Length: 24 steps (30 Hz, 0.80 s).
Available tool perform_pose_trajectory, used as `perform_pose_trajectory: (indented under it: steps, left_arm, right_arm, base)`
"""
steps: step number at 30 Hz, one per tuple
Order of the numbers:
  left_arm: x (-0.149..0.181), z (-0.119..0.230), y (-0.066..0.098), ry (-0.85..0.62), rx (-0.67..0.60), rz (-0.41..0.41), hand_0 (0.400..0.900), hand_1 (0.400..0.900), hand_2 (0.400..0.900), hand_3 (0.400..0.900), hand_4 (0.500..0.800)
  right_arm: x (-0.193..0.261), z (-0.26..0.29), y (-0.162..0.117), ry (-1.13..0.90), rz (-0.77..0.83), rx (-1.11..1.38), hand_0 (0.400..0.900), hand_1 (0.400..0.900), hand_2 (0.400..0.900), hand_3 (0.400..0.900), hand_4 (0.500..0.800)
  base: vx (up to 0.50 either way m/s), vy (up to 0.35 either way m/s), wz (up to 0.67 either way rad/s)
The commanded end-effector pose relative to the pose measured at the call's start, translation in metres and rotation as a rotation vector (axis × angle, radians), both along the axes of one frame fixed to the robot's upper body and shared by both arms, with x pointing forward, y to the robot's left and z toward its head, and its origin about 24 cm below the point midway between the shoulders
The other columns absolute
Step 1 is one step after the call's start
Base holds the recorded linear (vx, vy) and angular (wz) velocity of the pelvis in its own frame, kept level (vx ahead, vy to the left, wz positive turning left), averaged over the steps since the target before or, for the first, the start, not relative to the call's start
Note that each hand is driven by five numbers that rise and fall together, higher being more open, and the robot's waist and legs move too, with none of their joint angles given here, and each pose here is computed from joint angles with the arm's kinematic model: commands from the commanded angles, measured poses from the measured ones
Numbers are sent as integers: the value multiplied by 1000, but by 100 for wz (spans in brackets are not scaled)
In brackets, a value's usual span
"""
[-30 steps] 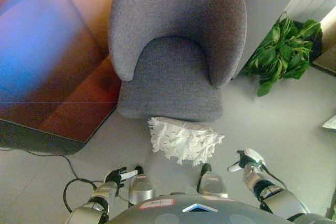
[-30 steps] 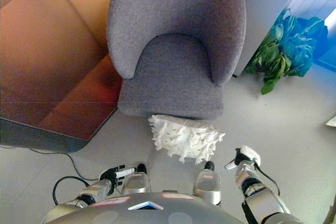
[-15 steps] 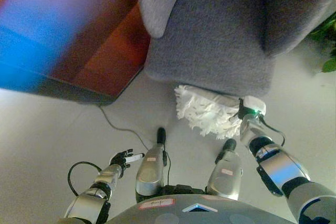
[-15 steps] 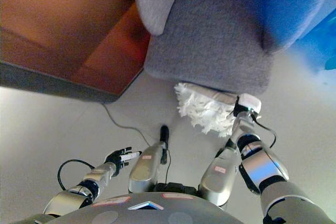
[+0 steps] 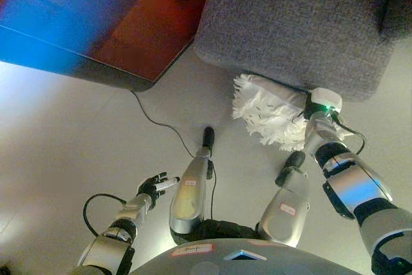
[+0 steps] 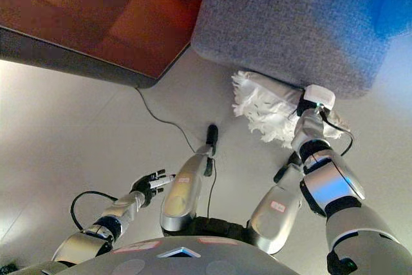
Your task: Pick up the pillow and put it on the sofa.
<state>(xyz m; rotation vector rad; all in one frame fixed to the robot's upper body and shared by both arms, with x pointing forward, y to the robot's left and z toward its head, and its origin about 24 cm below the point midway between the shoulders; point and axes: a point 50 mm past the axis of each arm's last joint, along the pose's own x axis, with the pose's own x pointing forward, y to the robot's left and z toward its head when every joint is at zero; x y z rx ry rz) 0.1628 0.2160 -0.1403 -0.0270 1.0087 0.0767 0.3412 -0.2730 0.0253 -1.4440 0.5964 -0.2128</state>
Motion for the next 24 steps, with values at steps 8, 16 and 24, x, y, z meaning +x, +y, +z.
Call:
perform_pose_trajectory:
  steps: [8, 16, 24]
  left_arm:
    - [-20, 5, 48, 28, 50, 176, 900, 900, 900, 900, 800]
    - [-35, 4, 58, 25, 18, 245, 900, 900, 900, 900, 800]
    - [-49, -1, 52, 7, -21, 265, 900, 900, 900, 900, 800]
  right_arm:
    - [32, 85, -29, -171, -22, -92, 900, 900, 900, 900, 800]
    - [44, 122, -29, -240, 2, -87, 900, 900, 900, 900, 800]
    - [53, 143, -22, -286, 17, -57, 900, 900, 900, 900, 800]
  base:
    - [-82, 65, 1]
    - [-100, 62, -2]
    - [-64, 46, -3]
